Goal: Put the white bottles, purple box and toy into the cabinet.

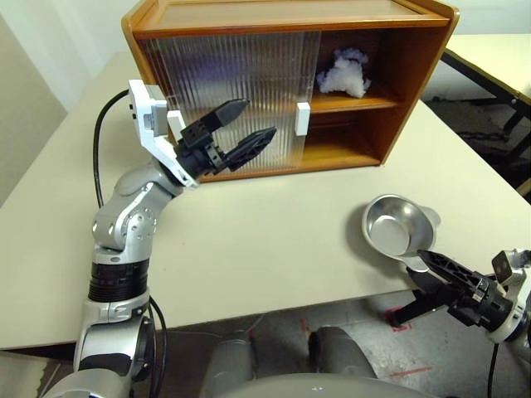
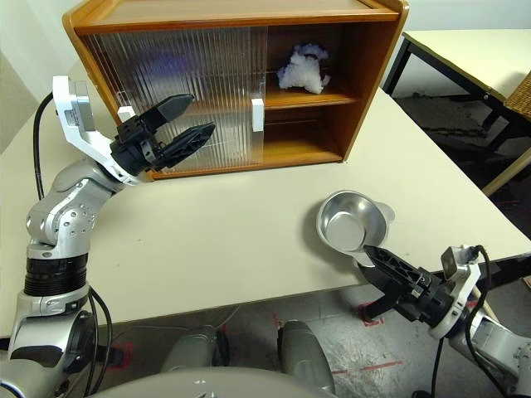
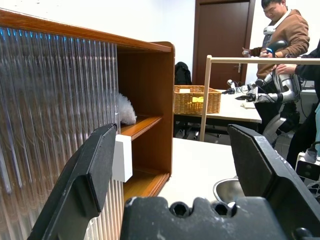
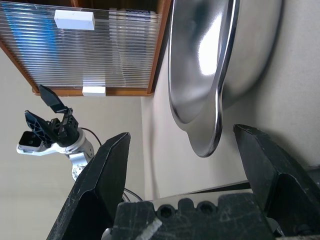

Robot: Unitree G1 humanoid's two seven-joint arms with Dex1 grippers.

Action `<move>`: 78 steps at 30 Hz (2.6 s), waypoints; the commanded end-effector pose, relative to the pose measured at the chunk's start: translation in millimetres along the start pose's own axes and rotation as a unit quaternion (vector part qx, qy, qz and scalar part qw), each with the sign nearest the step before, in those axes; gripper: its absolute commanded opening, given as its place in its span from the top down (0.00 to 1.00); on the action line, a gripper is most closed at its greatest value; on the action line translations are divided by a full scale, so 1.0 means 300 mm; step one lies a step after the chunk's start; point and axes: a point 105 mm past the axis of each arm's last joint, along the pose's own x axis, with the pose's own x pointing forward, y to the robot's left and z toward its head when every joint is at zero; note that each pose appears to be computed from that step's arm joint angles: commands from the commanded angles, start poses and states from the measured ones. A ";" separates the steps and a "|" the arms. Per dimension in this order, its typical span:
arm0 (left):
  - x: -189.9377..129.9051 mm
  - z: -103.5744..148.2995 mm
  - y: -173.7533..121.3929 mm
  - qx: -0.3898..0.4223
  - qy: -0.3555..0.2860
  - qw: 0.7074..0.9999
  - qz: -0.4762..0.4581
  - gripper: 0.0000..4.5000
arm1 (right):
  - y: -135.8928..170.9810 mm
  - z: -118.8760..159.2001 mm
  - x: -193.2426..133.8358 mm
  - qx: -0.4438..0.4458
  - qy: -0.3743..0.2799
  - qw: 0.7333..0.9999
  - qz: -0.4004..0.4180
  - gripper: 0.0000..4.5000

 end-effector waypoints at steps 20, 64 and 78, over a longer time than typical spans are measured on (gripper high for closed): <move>0.002 0.015 -0.003 0.004 -0.004 1.000 -0.002 0.00 | -0.019 0.005 0.005 -0.002 -0.001 1.000 -0.002 0.67; -0.007 0.037 0.011 0.021 -0.002 1.000 0.005 0.00 | 0.135 0.161 0.366 0.073 -0.074 0.982 0.160 0.99; -0.022 0.051 0.005 0.029 -0.002 0.999 0.018 0.00 | 0.137 0.286 0.556 0.079 -0.124 0.975 0.169 0.99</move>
